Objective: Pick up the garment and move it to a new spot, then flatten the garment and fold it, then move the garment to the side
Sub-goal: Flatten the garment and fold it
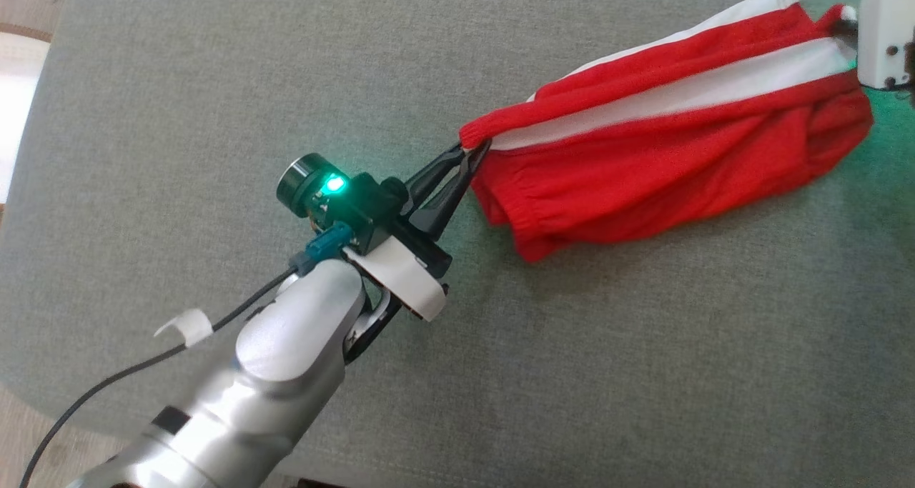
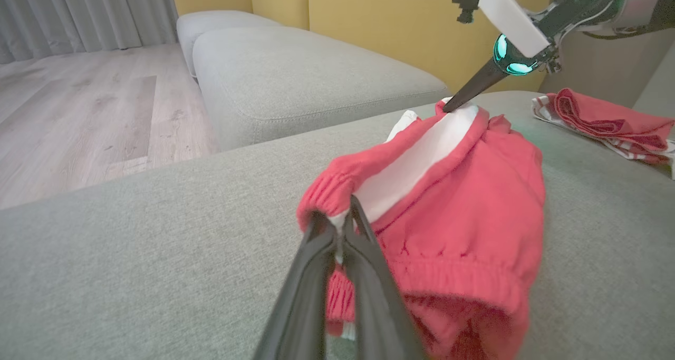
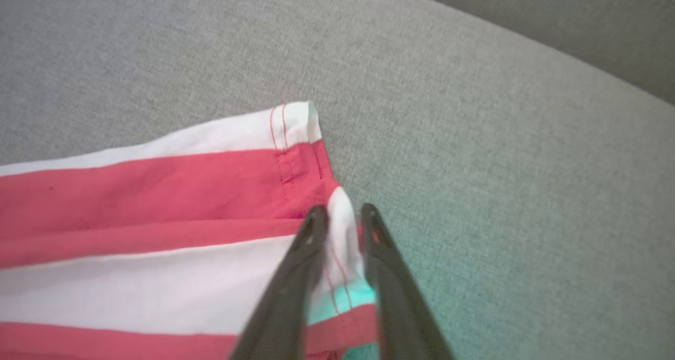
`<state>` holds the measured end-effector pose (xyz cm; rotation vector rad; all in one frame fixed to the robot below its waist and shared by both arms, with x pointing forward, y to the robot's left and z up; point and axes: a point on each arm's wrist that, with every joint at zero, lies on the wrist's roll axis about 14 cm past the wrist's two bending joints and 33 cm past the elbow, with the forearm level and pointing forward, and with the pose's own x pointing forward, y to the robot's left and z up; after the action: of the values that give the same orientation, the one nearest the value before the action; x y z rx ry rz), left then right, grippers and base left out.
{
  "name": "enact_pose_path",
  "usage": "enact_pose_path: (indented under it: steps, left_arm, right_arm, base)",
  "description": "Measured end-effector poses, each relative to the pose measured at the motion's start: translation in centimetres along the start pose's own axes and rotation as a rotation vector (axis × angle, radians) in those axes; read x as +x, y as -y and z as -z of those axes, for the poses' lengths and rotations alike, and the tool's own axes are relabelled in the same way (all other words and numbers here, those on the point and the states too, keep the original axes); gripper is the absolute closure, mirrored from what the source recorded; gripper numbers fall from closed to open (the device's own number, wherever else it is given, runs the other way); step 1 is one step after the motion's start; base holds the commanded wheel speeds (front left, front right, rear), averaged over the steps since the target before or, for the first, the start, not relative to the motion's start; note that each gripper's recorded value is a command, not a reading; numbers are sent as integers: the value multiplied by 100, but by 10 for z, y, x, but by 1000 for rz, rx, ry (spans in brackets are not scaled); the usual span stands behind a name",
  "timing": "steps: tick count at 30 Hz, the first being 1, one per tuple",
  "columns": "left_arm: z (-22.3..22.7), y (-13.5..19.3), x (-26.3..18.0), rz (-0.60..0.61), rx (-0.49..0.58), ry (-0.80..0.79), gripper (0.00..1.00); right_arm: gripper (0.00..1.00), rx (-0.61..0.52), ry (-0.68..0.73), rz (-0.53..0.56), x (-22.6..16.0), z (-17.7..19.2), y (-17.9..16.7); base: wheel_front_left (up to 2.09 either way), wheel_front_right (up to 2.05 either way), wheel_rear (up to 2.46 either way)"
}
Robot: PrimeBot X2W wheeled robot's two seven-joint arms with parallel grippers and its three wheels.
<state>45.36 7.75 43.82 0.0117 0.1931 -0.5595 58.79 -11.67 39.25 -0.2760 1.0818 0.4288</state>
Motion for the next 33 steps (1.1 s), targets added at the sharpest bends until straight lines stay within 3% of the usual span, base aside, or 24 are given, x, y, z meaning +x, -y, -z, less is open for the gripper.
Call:
enact_pose_path:
  steps: [1,2,6,14,21,22,27,33]
  left_arm:
    - [3,-2,1,-8,-7,-9,35]
    - [5,-3,1,-14,-14,-16,0]
    - [13,-12,3,-40,-24,-43,0]
    - [-6,-30,9,-99,-19,10,0]
    - [-36,-47,-1,-175,-27,107,0]
    - [-42,-51,-8,-201,-36,135,0]
    - [-72,-59,-26,-262,-54,247,0]
    - [-100,-57,-45,-297,-67,356,0]
  right_arm:
    - [0,-4,12,0,2,-3,-1]
    - [0,-7,24,-1,3,-5,-2]
    - [0,-31,117,10,2,-25,-1]
    - [0,-96,461,42,-26,-80,-2]
    - [0,-87,749,29,-75,-107,-10]
    - [0,-85,851,17,-95,-110,-13]
    - [0,-42,1020,7,-129,-94,-15]
    - [0,7,1097,32,-150,-61,-11]
  base:
    - [0,0,0]
    - [0,0,0]
    - [0,0,0]
    - [0,0,0]
    - [0,0,0]
    - [0,0,0]
    - [0,0,0]
    - [0,0,0]
